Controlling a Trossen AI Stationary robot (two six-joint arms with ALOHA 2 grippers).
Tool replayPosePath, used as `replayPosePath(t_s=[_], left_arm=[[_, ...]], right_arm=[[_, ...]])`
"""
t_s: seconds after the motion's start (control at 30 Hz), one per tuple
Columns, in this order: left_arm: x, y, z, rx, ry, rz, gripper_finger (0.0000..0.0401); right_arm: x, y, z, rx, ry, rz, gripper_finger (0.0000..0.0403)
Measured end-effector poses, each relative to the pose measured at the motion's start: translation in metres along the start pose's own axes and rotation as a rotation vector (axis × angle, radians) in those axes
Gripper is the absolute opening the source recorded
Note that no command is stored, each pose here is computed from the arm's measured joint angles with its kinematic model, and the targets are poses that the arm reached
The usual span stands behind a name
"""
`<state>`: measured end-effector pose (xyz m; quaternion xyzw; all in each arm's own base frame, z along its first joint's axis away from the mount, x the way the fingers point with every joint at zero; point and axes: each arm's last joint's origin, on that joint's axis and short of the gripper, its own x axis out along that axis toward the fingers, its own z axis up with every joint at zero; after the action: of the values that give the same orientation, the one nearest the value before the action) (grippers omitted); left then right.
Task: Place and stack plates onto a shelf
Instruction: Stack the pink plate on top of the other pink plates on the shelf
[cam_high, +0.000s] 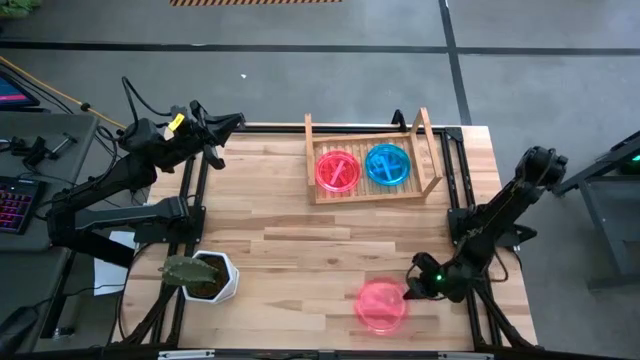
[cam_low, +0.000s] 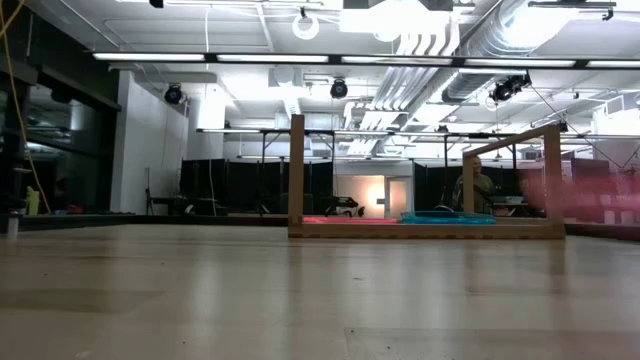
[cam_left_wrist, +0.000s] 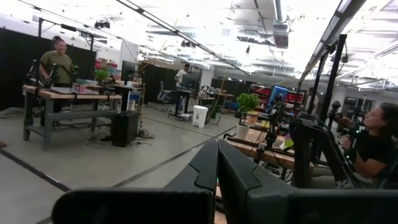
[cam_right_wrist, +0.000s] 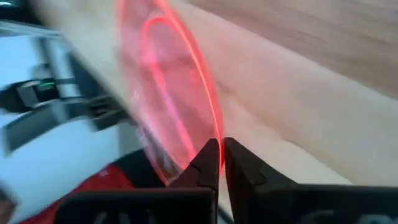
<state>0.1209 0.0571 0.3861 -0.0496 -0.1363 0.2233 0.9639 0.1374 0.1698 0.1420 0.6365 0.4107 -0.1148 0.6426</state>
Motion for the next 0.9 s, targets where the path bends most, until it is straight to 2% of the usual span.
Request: replayPosePath(t_s=[0.13,0.27,0.43,0.53,0.73,0.9], left_arm=[[0.0,0.0,0.0,0.023,0.0,0.0,0.0],[0.0,0.0,0.0,0.024,0.0,0.0,0.0],[0.0,0.0,0.0,0.024,0.0,0.0,0.0],[0.0,0.0,0.0,0.024,0.0,0.0,0.0],[0.0,0.0,0.0,0.024,0.0,0.0,0.0],[0.0,0.0,0.0,0.01,0.0,0.0,0.0]], right_arm=[[-0.012,0.017,0.006,-0.029,-0.048,0.148,0.0],[-0.017,0.029,0.022,-0.024,-0.13,0.208,0.0],[-0.023,0.045,0.06,0.035,-0.416,0.292,0.0],[-0.028,0.048,0.09,0.079,-0.578,0.279,0.0],[-0.04,0.045,0.153,0.153,-0.832,0.169,0.0],[-0.053,0.041,0.2,0.172,-0.964,0.112,0.0]])
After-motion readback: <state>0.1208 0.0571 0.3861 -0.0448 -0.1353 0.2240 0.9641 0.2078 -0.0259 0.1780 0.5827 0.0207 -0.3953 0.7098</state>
